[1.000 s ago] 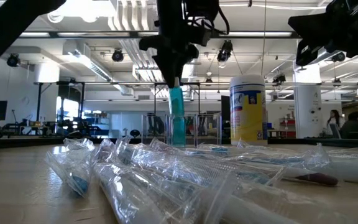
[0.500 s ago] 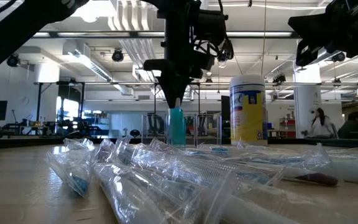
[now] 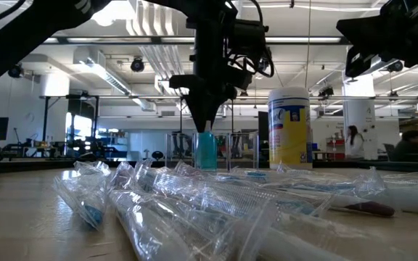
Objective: Pick & Place toothbrushing station
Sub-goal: Put the top right blue mouthwash into the transparent organizer
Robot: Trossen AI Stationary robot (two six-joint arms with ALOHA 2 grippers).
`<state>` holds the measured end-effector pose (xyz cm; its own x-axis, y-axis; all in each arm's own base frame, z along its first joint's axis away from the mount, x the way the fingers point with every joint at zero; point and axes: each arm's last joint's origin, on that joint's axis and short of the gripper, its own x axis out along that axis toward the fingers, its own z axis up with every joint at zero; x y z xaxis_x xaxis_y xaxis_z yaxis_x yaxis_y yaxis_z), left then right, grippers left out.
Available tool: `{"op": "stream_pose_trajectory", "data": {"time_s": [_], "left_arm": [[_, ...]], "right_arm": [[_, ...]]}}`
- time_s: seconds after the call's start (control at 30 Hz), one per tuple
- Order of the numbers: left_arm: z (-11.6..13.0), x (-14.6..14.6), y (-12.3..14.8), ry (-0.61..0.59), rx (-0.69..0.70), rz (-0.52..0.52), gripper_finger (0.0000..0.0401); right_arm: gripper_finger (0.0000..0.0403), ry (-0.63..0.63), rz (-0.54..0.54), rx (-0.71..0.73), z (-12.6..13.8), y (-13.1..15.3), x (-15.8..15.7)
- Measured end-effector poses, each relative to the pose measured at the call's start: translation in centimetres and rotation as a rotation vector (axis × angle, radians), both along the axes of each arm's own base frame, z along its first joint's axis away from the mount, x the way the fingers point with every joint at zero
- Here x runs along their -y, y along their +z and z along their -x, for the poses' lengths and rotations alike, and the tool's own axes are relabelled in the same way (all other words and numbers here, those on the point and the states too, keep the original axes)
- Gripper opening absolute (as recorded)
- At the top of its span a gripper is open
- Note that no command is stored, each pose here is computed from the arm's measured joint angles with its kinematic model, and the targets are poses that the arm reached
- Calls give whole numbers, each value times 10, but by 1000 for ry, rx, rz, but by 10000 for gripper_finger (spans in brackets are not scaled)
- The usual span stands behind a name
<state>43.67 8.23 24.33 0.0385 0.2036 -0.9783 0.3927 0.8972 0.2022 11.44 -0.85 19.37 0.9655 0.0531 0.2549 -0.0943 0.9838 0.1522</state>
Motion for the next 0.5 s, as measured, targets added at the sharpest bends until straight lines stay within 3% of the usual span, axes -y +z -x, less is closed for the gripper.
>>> {"op": "stream_pose_trajectory", "data": {"time_s": [0.5], "left_arm": [[-1,-8,-1,57,33,-7,109]], "right_arm": [[8,-1,5,15,0,1,0]]}}
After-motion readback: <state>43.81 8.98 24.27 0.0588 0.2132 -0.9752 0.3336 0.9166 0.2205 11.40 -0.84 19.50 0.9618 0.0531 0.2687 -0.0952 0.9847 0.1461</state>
